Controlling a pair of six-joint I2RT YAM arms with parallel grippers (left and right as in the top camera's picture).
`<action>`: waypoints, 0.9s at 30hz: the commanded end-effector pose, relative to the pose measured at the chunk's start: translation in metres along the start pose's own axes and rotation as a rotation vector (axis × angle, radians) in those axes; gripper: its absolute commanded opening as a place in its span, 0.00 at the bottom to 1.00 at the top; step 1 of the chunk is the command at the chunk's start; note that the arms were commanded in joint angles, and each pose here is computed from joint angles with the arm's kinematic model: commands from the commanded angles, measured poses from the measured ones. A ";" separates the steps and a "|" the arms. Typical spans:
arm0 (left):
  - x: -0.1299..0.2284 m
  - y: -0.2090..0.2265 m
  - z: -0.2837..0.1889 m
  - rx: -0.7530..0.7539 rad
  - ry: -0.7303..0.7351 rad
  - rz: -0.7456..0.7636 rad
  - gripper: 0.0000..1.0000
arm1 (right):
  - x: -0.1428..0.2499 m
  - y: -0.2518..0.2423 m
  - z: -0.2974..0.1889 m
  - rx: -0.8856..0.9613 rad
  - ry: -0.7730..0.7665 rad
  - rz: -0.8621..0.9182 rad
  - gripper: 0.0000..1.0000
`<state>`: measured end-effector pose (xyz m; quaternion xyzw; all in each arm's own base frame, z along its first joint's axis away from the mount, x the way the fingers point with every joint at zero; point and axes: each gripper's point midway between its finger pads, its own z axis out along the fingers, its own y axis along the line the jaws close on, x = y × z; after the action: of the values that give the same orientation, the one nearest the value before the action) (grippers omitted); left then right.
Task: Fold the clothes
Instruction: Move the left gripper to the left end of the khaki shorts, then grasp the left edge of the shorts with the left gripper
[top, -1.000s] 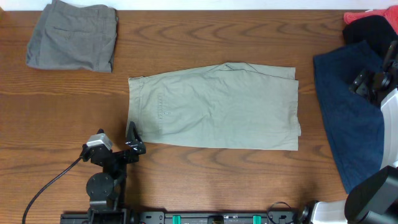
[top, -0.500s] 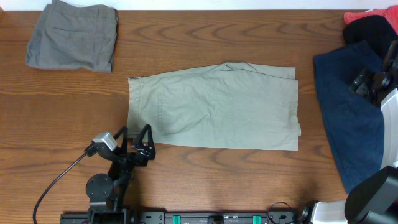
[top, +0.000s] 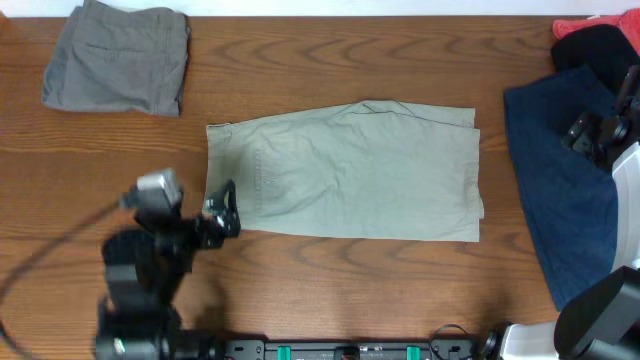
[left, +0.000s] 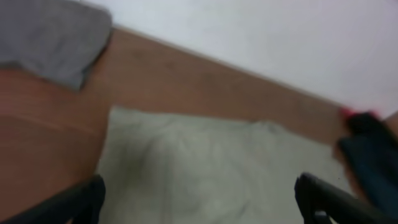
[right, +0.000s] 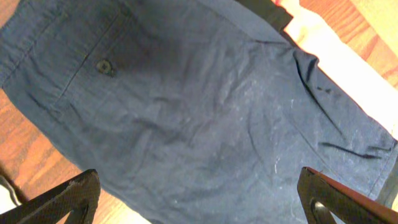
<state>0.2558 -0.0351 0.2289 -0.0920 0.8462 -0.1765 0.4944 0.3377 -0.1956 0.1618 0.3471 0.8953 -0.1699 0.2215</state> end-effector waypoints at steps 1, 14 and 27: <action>-0.009 0.006 0.021 -0.081 0.187 0.070 0.98 | -0.002 -0.003 0.000 0.014 -0.005 0.001 0.99; 0.019 0.067 0.106 -0.284 0.769 0.003 0.98 | -0.002 -0.003 0.000 0.013 -0.005 0.001 0.99; 0.062 0.094 0.136 0.031 0.926 -0.207 0.98 | -0.002 -0.003 0.000 0.014 -0.005 0.001 0.99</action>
<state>0.3382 0.0191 0.0782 -0.1218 0.9709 -0.2029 0.0361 0.3377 -0.1956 0.1617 0.3471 0.8953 -0.1701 0.2215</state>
